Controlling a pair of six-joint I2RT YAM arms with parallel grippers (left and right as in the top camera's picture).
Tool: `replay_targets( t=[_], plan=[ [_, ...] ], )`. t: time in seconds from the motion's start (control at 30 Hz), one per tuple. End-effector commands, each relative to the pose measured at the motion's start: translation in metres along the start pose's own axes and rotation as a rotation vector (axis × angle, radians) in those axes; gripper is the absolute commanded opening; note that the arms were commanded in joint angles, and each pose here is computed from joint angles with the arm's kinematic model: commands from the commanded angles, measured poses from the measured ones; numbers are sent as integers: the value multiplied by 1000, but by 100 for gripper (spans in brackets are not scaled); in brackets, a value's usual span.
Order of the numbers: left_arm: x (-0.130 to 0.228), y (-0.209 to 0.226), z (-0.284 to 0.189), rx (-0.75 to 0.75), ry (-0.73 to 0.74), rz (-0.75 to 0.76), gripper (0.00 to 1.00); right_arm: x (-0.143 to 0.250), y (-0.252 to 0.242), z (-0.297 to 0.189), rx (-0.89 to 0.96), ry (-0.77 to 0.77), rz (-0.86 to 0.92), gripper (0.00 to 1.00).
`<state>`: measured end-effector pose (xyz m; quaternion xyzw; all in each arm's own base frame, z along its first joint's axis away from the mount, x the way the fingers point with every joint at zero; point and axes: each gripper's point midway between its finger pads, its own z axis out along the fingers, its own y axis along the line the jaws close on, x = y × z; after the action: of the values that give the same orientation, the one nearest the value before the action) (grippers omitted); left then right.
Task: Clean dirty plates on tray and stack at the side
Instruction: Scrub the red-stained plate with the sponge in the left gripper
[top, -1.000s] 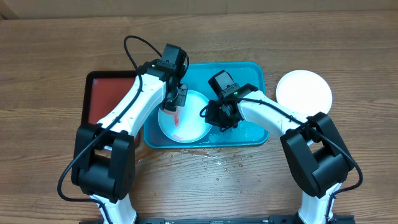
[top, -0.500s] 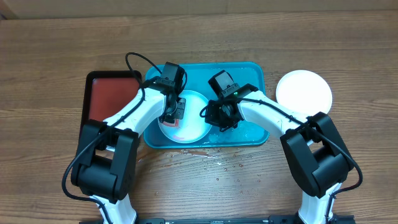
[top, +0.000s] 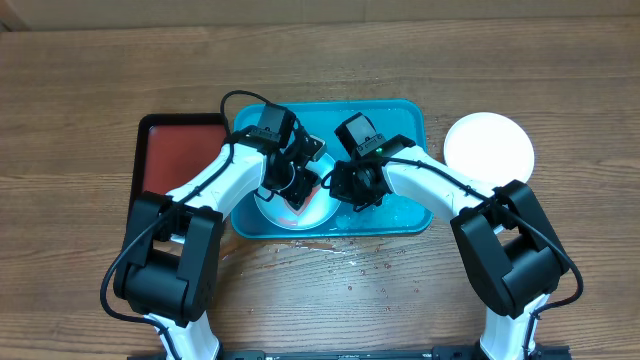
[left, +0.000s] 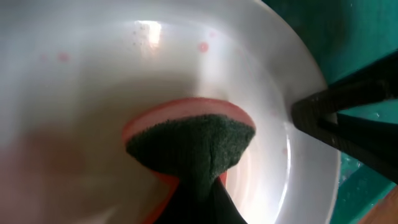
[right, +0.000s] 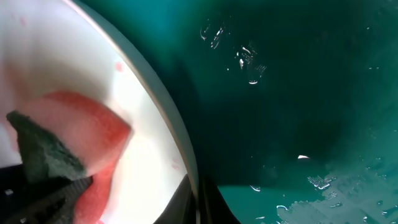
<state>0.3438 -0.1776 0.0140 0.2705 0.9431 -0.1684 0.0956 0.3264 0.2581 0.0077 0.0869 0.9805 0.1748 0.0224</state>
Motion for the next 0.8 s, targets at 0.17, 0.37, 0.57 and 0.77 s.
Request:
replay_targets(
  t=[0.17,0.37,0.57,0.77],
  plan=[
    [9,87,-24,-555,-65,-456,4,7,-8,9,27,20,-1,4],
    [-1,95,-29,-592,-127,-491,4,7,-8,9,27,20,-1,4],
    [-2,89,-25,-562,-116,-476,4,7,-8,9,27,20,-2,4],
    [19,37,-4,-259,59,-276,4,7,-8,9,27,20,-2,4]
  ],
)
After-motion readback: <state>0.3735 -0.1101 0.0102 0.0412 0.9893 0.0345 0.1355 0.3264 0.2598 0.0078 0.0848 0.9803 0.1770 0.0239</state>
